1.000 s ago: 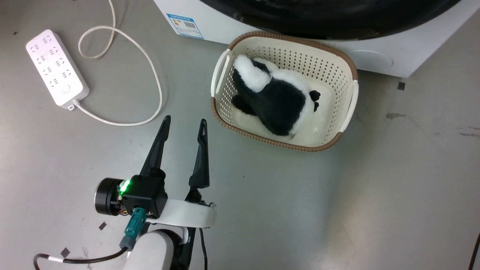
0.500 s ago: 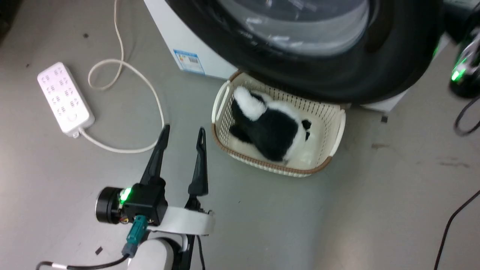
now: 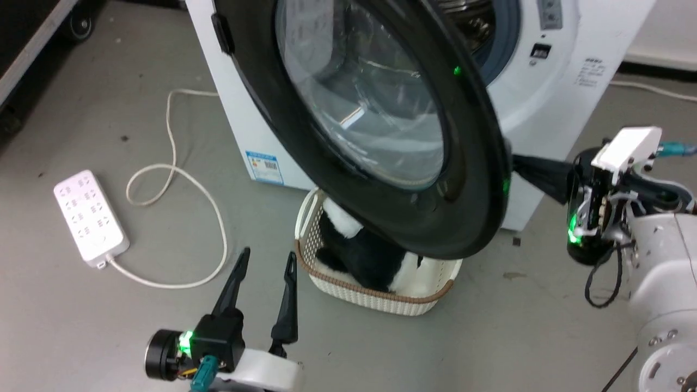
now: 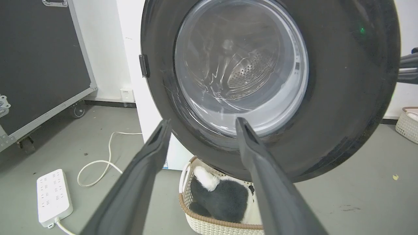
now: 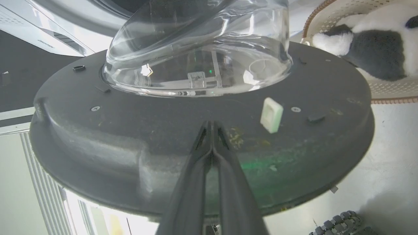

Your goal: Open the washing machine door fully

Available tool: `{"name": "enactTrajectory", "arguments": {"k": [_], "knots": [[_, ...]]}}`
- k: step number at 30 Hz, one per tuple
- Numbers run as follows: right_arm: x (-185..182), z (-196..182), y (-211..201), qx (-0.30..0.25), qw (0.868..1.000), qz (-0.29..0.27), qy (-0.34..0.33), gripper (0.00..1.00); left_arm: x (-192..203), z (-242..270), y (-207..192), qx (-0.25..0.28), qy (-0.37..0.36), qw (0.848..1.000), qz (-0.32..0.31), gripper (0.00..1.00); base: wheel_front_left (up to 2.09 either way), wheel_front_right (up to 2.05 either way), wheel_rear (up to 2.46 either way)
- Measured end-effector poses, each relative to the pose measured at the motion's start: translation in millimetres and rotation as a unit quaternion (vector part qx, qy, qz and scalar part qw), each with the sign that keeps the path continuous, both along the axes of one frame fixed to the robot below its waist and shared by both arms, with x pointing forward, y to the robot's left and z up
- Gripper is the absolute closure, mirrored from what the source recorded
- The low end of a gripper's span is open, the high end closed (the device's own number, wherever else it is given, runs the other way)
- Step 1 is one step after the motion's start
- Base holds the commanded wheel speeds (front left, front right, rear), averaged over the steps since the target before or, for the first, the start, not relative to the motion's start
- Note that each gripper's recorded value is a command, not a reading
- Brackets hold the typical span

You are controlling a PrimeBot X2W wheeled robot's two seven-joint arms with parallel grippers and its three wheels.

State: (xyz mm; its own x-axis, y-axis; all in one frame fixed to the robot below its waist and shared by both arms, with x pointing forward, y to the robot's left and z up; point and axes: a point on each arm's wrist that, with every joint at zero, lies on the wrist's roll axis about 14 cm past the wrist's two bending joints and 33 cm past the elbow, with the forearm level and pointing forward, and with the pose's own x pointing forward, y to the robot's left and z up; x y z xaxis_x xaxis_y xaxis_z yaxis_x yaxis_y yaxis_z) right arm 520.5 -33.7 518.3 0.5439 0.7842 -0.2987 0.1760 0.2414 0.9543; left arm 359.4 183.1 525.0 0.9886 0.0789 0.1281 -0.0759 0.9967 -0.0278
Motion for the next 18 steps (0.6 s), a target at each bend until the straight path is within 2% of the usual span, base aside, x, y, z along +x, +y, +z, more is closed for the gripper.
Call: {"name": "enactTrajectory", "arguments": {"k": [18], "knots": [[-66,2,65,0.067,0.988,0.138,0.027,1.00,-21,-7,-3,-0.006,0.010,1.000,-0.004,0.00,0.00,0.00,0.00]]}}
